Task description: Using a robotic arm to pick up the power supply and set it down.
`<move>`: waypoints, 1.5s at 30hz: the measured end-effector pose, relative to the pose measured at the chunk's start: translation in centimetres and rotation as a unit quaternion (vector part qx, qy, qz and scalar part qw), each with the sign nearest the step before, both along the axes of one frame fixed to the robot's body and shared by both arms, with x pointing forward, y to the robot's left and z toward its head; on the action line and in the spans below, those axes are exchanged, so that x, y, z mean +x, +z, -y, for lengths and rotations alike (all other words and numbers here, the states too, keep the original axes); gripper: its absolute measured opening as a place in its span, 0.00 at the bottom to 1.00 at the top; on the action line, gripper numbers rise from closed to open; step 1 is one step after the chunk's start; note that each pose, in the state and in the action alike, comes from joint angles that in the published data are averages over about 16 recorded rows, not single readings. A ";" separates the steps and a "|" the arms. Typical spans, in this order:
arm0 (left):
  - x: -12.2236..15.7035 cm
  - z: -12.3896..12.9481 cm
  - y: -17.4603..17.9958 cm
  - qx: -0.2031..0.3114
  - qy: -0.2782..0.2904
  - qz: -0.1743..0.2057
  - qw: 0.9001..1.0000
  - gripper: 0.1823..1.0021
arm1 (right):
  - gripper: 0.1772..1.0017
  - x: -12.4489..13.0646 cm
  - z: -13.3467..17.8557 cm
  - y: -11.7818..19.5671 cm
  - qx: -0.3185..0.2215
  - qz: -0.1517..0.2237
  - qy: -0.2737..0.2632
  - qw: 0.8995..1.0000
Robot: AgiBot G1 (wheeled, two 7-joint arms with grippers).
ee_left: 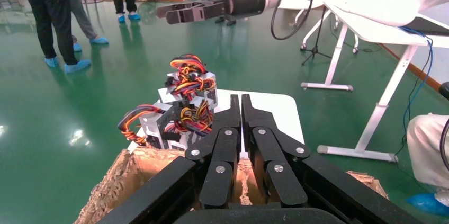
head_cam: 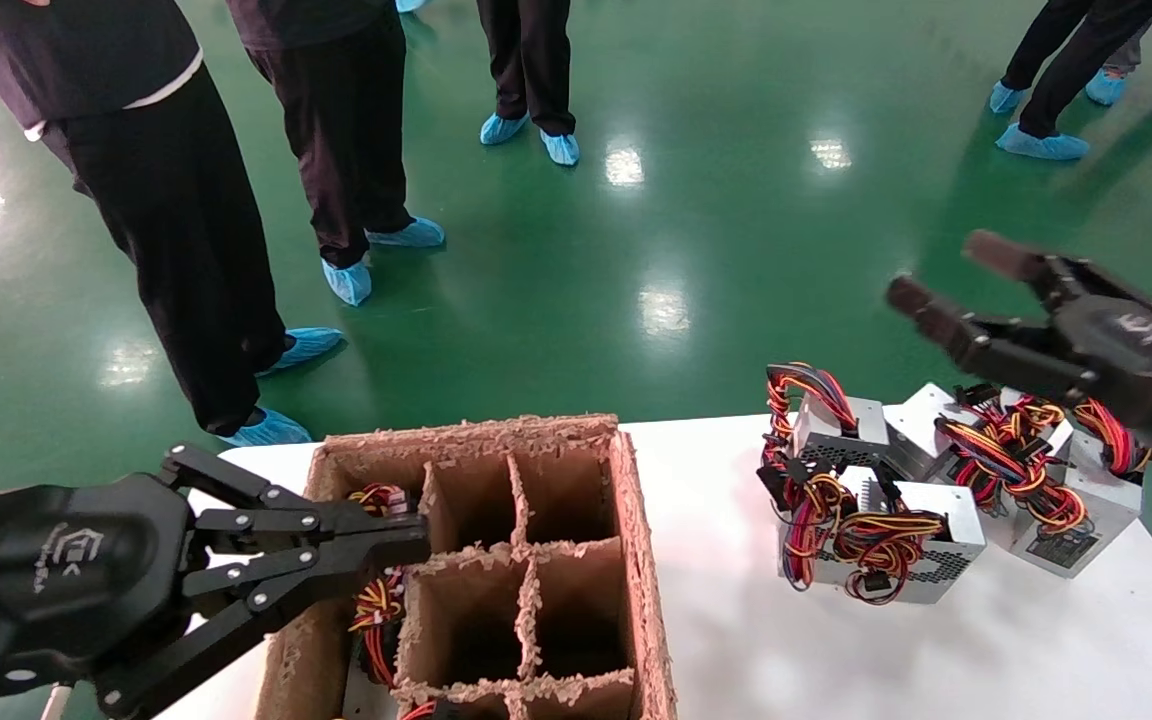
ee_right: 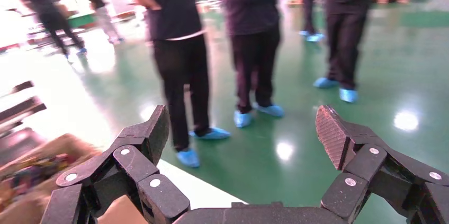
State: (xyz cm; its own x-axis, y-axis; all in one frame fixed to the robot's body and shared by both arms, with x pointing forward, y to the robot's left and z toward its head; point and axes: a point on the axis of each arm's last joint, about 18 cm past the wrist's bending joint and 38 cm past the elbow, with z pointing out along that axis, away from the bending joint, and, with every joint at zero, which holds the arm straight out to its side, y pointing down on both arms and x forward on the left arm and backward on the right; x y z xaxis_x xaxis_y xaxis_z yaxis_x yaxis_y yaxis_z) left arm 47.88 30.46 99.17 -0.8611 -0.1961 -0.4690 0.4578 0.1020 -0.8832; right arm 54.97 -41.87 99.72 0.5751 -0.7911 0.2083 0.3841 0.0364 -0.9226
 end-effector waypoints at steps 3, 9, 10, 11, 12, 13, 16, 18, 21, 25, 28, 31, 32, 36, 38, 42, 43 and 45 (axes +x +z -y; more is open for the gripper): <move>0.0 0.0 0.0 0.000 0.000 0.000 1.000 0.04 | 1.00 -0.5 -1.5 0.2 -0.021 0.004 0.031 0.999; 0.0 0.0 0.0 0.000 0.000 0.000 1.000 0.09 | 1.00 -1.7 -4.3 0.4 -0.062 0.010 0.091 0.994; 0.0 0.0 0.0 0.000 0.000 0.000 1.000 0.10 | 1.00 -1.9 -4.7 0.4 -0.069 0.011 0.101 0.992; 0.0 0.0 0.0 0.000 0.000 0.000 1.000 0.11 | 1.00 -2.1 -5.2 0.4 -0.077 0.012 0.111 0.991; 0.0 0.0 0.0 0.000 0.000 0.000 1.000 0.12 | 1.00 -2.3 -5.6 0.4 -0.084 0.013 0.121 0.989; 0.0 0.0 0.0 0.000 0.000 0.000 1.000 0.14 | 1.00 -2.6 -6.0 0.4 -0.091 0.014 0.131 0.987; 0.0 0.0 0.0 0.000 0.000 0.000 1.000 0.20 | 1.00 -3.3 -7.2 0.4 -0.112 0.017 0.160 0.981; 0.0 0.0 0.0 0.000 0.000 0.000 1.000 0.24 | 1.00 -3.8 -7.9 0.3 -0.127 0.019 0.180 0.975; 0.0 0.0 0.0 0.000 0.000 0.000 1.000 0.32 | 1.00 -4.7 -9.0 0.2 -0.148 0.022 0.208 0.967; 0.0 0.0 0.0 0.000 0.000 0.000 1.000 0.43 | 1.00 -5.7 -10.1 0.0 -0.175 0.025 0.243 0.954; 0.0 0.0 0.0 0.000 0.000 0.000 1.000 0.52 | 1.00 -6.5 -10.9 -0.2 -0.193 0.027 0.267 0.944; 0.0 0.0 0.0 0.000 0.000 0.000 1.000 0.60 | 1.00 -7.1 -11.4 -0.4 -0.208 0.029 0.285 0.935; 0.0 0.0 0.0 0.000 0.000 0.000 1.000 0.63 | 1.00 -7.3 -11.5 -0.4 -0.212 0.029 0.290 0.933; 0.0 0.0 0.0 0.000 0.000 0.000 1.000 0.73 | 1.00 -7.7 -11.9 -0.6 -0.222 0.030 0.303 0.926; 0.0 0.0 0.0 0.000 0.000 0.000 1.000 0.78 | 1.00 -7.8 -12.0 -0.6 -0.224 0.030 0.306 0.925; 0.0 0.0 0.0 0.000 0.000 0.000 1.000 0.86 | 1.00 -7.9 -12.0 -0.6 -0.225 0.031 0.307 0.924; 0.0 0.0 0.0 0.000 0.000 0.000 1.000 0.87 | 1.00 -7.8 -12.0 -0.6 -0.224 0.031 0.306 0.925; 0.0 0.0 0.0 0.000 0.000 0.000 1.000 0.91 | 1.00 -7.8 -11.9 -0.6 -0.223 0.030 0.305 0.926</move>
State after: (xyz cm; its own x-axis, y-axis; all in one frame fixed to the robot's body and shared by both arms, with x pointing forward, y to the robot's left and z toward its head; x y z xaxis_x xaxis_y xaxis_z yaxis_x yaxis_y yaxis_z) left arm 47.89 30.47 99.17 -0.8612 -0.1966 -0.4688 0.4576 0.1019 -0.8833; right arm 47.18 -29.94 99.14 0.8628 -0.1517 0.4823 0.4692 -0.1152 -0.8755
